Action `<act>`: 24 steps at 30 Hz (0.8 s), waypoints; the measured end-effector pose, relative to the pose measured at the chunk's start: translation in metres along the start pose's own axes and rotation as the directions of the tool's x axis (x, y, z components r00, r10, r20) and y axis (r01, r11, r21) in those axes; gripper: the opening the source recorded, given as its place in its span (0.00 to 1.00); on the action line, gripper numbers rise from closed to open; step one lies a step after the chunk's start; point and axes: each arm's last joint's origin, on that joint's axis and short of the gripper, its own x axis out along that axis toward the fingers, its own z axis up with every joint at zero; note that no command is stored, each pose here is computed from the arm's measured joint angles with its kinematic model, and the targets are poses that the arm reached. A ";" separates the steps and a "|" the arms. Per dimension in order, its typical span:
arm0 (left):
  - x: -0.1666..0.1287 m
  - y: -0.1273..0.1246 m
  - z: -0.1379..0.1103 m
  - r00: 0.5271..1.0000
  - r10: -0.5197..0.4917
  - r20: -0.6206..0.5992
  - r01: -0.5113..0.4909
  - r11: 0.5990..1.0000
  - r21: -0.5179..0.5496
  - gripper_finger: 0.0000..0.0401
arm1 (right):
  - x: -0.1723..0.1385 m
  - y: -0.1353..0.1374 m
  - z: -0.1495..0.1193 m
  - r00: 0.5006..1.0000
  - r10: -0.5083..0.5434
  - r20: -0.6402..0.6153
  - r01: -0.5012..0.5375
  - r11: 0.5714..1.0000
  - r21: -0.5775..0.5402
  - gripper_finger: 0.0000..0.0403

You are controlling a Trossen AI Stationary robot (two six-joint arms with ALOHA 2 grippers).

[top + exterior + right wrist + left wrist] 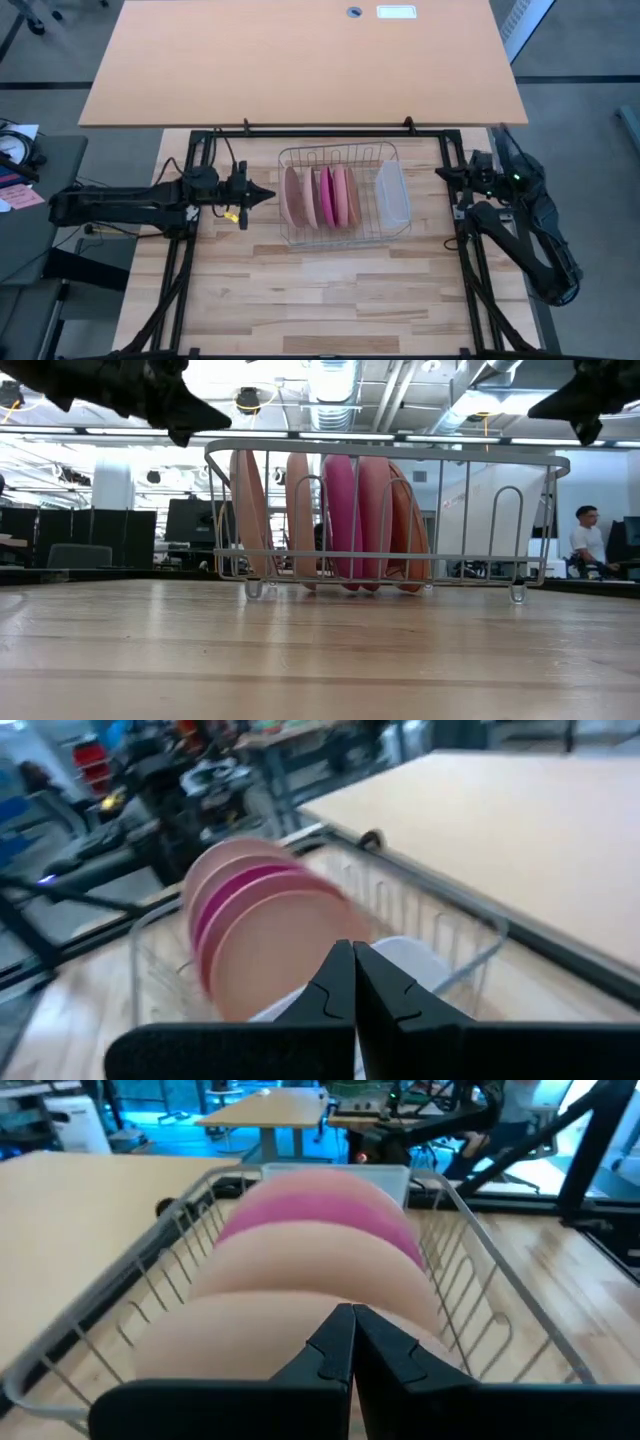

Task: Sort dishes
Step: Return to Home Position

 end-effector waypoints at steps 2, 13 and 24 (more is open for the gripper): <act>0.001 -0.004 -0.004 1.000 -0.018 0.011 0.018 1.000 -0.010 0.00 | -0.006 0.004 -0.001 0.999 -0.002 0.044 0.003 1.000 -0.017 0.00; 0.000 -0.043 -0.013 0.988 -0.137 0.071 0.131 0.988 0.083 0.00 | -0.008 0.004 0.005 0.954 0.031 0.299 -0.029 1.000 -0.012 0.00; -0.004 -0.055 -0.009 0.981 -0.159 0.113 0.149 0.985 0.086 0.00 | 0.020 -0.014 -0.015 0.908 0.090 0.409 -0.054 0.994 -0.099 0.00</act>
